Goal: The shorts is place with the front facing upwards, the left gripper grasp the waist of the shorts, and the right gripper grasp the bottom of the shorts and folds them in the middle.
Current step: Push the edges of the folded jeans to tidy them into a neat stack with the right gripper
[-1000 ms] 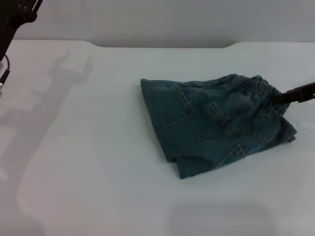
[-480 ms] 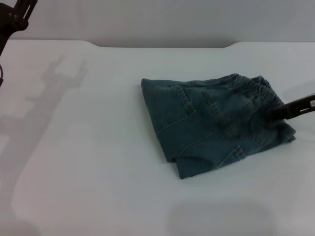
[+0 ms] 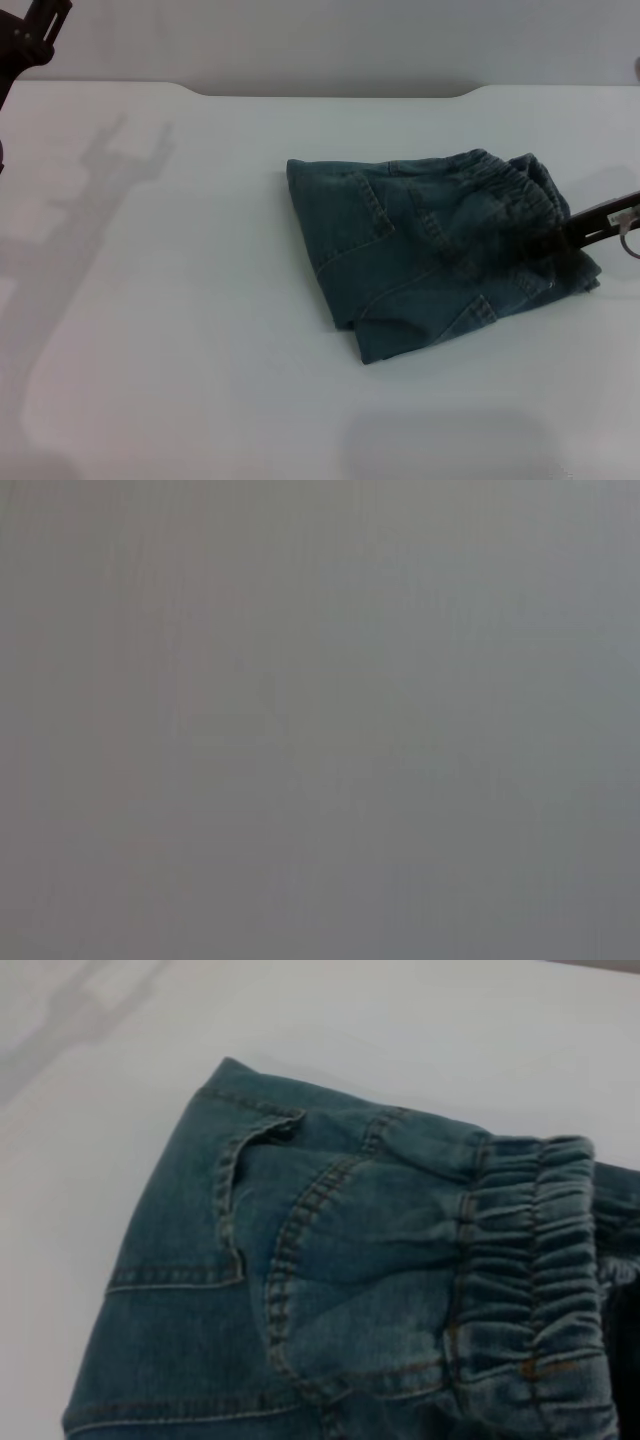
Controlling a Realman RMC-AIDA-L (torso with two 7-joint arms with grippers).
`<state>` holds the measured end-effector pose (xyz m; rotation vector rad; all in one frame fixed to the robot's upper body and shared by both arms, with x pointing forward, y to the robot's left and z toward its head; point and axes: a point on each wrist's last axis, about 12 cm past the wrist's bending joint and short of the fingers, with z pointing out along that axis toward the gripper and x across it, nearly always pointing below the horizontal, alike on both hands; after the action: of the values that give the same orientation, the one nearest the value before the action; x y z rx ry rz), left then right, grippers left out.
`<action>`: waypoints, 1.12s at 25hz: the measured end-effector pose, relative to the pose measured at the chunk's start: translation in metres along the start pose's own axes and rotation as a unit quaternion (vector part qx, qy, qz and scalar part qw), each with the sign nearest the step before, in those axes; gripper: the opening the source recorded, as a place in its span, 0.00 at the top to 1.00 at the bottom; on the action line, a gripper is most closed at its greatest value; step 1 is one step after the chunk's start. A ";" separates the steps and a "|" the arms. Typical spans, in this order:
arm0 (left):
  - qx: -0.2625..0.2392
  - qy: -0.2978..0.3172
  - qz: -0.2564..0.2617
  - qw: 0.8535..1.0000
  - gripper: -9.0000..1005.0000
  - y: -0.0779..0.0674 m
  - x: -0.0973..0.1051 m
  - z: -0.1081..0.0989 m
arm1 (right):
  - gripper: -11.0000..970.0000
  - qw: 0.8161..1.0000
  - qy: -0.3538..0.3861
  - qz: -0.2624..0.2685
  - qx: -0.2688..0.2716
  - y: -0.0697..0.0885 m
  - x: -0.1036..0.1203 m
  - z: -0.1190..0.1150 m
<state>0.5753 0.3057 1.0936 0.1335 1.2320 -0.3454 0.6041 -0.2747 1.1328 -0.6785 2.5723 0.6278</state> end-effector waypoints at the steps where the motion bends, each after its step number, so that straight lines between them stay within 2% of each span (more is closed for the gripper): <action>1: 0.000 0.000 0.000 1.000 0.32 0.000 0.000 0.000 | 0.48 1.000 0.001 -0.001 -0.001 0.000 0.000 0.000; 14: -0.003 0.000 -0.001 1.000 0.32 0.000 0.001 -0.002 | 0.48 0.999 0.018 -0.012 -0.030 0.012 -0.004 0.001; 28: -0.003 0.000 -0.001 1.000 0.32 0.000 0.001 -0.002 | 0.48 0.996 0.015 -0.022 -0.087 0.025 -0.008 -0.003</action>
<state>0.5741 0.3065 1.0925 0.1268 1.2340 -0.3430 0.5956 -0.2541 1.1472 -0.8032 2.5438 0.8396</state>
